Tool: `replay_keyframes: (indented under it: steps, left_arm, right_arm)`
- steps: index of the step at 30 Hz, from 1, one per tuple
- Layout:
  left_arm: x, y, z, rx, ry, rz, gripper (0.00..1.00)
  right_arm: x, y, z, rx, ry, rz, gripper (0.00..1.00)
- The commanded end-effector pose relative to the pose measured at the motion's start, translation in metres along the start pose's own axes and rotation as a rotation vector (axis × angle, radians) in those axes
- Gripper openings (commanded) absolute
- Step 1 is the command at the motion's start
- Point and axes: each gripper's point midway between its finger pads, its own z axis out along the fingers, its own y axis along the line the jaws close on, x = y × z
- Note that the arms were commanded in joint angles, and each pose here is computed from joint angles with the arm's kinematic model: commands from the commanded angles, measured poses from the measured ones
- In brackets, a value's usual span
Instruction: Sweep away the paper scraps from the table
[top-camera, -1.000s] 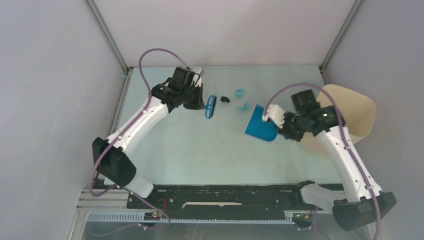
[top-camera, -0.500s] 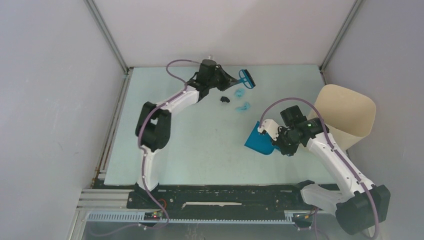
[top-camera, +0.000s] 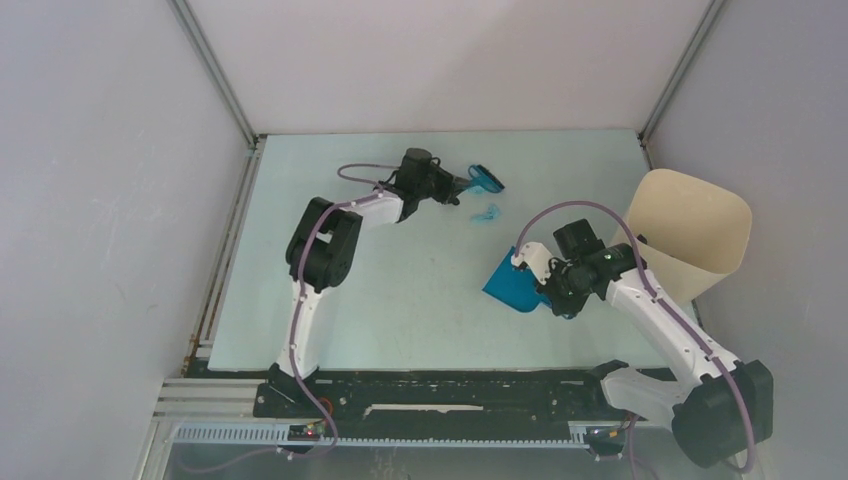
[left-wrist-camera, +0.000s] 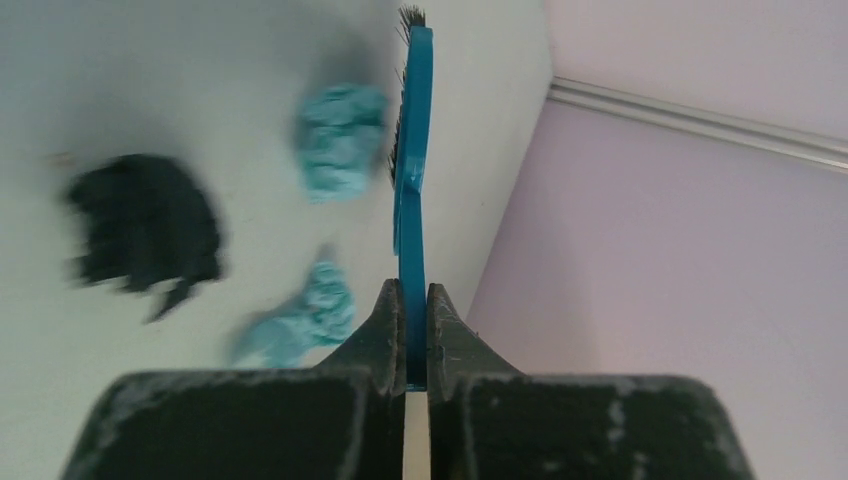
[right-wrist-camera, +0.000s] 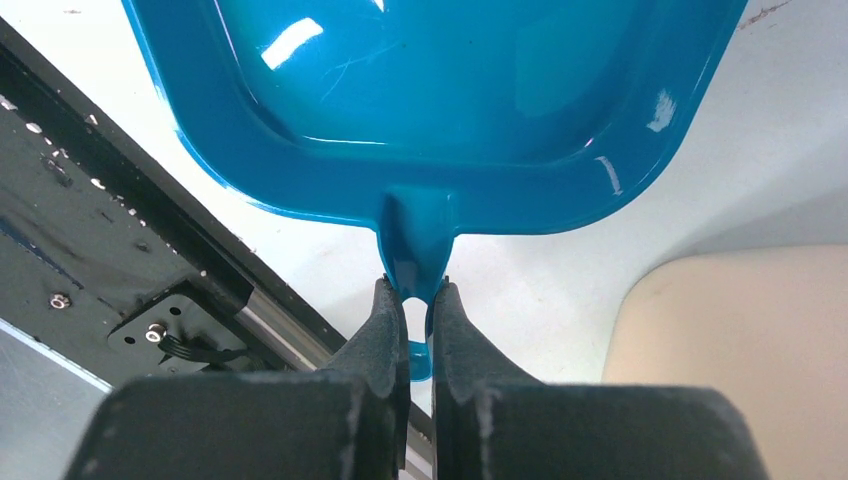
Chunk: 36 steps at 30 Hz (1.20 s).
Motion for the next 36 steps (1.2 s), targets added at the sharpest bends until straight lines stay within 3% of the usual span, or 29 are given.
replay_keyframes:
  steps: [1,6,12,17,20,26,32,36]
  left_arm:
    - [-0.017,-0.006,-0.032,0.059,-0.049,-0.053,0.00]
    - [-0.004,0.032,-0.077,0.021,-0.035,-0.038,0.00]
    - [0.013,0.062,-0.146,-0.033,-0.052,0.104,0.00]
    - [0.023,0.090,-0.217,-0.130,-0.079,0.279,0.00]
    - [0.017,0.083,-0.253,-0.155,-0.134,0.415,0.00]
    - [-0.033,0.014,-0.301,-0.311,-0.283,0.774,0.00]
    - [-0.104,-0.019,-0.305,-0.712,-0.371,1.047,0.00]
    - [-0.152,-0.012,-0.288,-1.020,-0.412,1.198,0.00]
  right_arm:
    - [-0.010,-0.001,0.005,0.003,-0.042,0.009,0.00]
    - [-0.012,-0.003,0.007,0.007,-0.046,0.002,0.00]
    - [-0.012,-0.004,0.010,0.008,-0.047,-0.007,0.00]
    - [-0.009,-0.005,0.010,0.014,-0.038,-0.008,0.00]
    - [-0.008,-0.005,0.010,0.017,-0.041,-0.010,0.00]
    - [-0.012,-0.004,0.016,0.001,-0.036,0.005,0.00]
    - [-0.008,-0.010,0.025,0.039,-0.007,0.022,0.00]
    - [-0.010,-0.006,0.024,0.036,-0.014,0.027,0.00]
